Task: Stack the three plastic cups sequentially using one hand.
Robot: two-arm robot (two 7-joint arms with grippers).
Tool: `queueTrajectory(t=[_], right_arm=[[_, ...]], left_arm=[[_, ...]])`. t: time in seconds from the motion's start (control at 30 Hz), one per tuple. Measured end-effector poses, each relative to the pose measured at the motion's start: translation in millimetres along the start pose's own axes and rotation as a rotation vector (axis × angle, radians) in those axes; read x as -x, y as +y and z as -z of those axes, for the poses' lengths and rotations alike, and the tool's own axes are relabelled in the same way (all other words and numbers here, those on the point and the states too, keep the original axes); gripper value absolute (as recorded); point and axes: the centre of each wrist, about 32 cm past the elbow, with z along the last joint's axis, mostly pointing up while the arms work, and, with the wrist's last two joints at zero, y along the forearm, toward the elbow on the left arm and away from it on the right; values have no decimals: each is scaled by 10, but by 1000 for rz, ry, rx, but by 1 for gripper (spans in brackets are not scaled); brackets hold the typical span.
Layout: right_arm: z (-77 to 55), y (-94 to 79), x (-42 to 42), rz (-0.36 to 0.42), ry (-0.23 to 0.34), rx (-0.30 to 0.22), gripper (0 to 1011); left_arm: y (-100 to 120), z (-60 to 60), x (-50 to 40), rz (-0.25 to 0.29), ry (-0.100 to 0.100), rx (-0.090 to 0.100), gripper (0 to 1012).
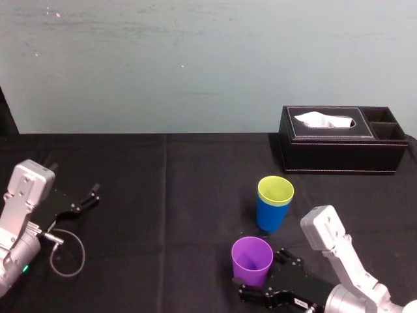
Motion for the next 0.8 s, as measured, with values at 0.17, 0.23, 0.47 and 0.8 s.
queueTrajectory(t=[0.17, 0.23, 0.47, 0.8], right_arm=[[-4, 27, 5, -1, -2, 7, 1004], [-4, 36, 8, -1, -1, 11, 1004], [-1, 43, 9, 0, -2, 15, 1004], [-2, 37, 8, 1, -1, 14, 958]], left_arm=[[0, 0, 0, 0, 0, 0, 1000], [0, 0, 0, 0, 0, 0, 1000], [0, 0, 0, 0, 0, 0, 1000], [0, 0, 0, 0, 0, 0, 1000]])
